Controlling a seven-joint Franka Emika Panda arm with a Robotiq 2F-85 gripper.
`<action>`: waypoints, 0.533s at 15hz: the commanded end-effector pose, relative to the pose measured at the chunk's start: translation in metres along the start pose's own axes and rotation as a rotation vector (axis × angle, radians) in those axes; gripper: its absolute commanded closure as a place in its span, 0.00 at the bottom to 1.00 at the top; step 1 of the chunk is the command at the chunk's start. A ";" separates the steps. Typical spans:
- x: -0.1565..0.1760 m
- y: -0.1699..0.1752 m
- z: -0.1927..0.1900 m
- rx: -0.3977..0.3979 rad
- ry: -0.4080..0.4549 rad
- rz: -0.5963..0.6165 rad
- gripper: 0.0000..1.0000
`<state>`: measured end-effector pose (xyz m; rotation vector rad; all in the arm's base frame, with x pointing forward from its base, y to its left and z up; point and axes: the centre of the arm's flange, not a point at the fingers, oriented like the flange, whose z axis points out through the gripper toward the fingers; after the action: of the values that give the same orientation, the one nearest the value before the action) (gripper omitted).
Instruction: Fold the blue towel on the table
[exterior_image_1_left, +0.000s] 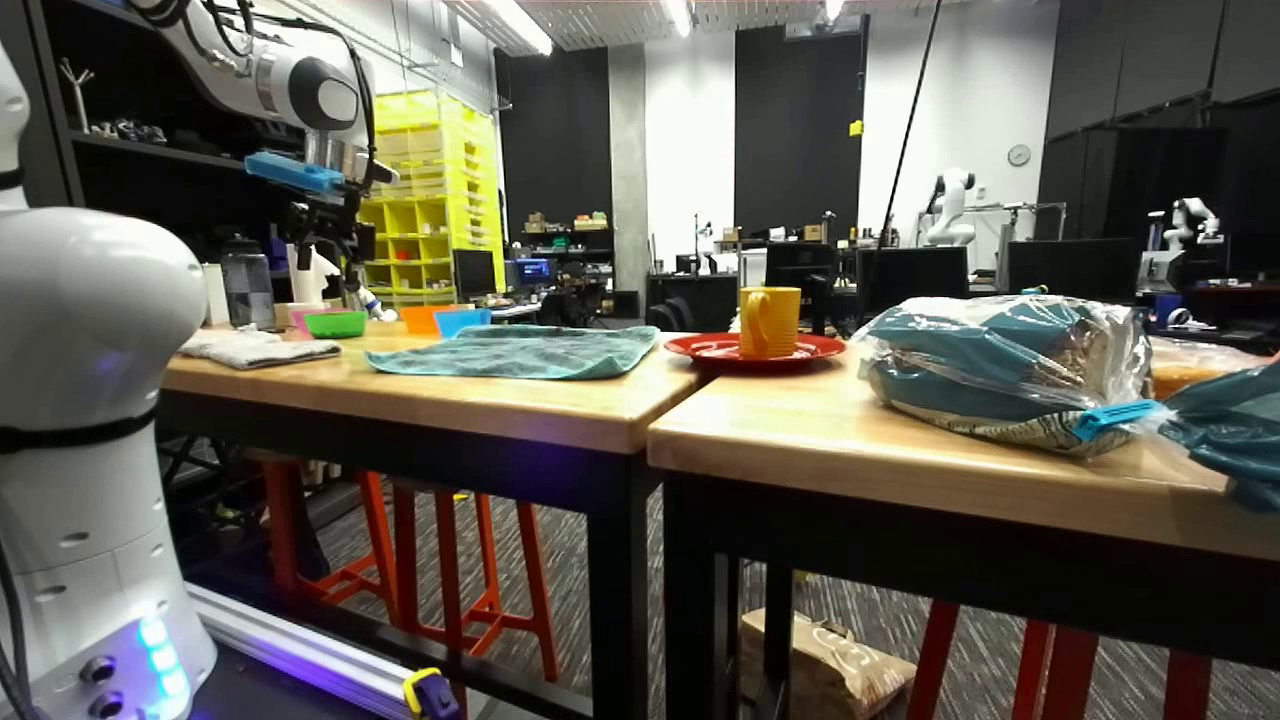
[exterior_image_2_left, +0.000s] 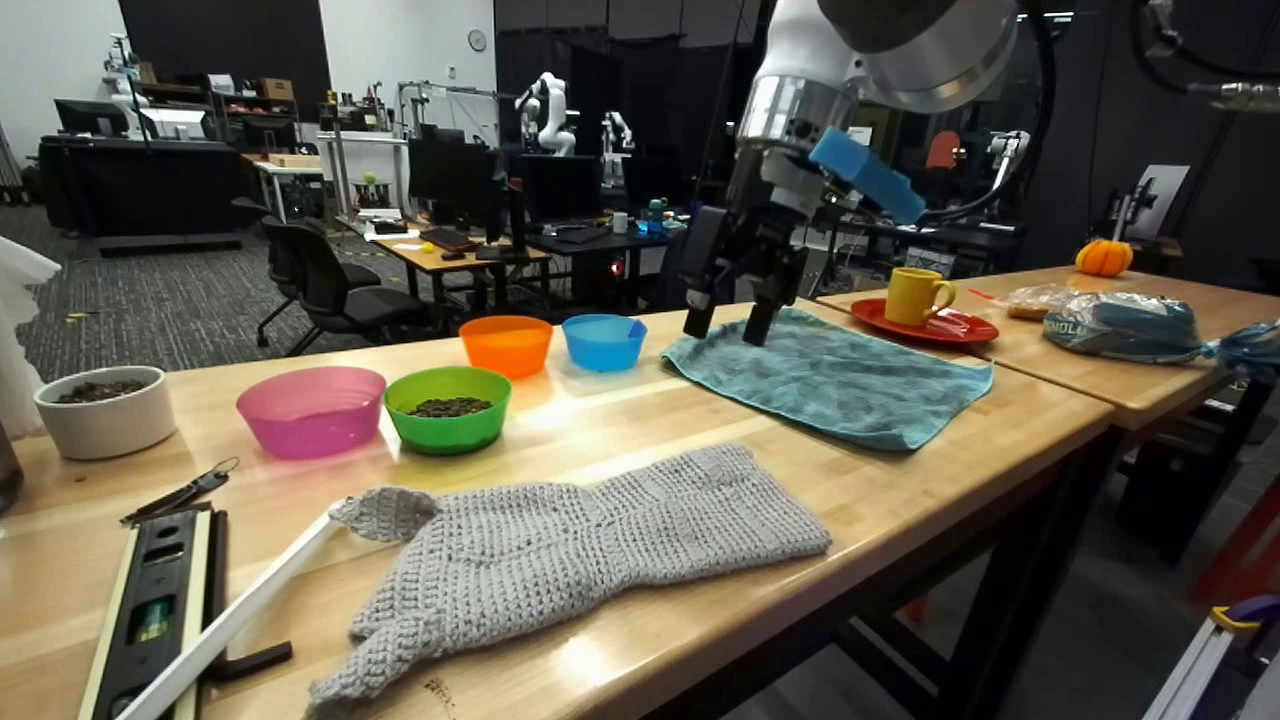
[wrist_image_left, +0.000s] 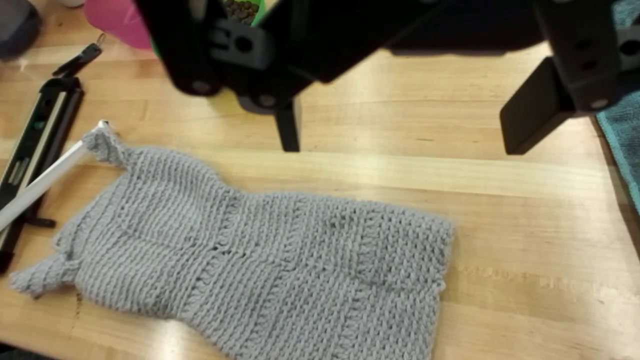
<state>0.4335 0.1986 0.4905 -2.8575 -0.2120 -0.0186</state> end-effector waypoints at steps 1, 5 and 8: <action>0.001 0.004 -0.001 -0.001 0.005 0.008 0.00; 0.006 0.033 -0.011 -0.020 0.021 0.056 0.00; 0.005 0.067 -0.020 -0.032 0.032 0.108 0.00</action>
<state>0.4487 0.1605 0.4897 -2.8749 -0.1057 -0.0347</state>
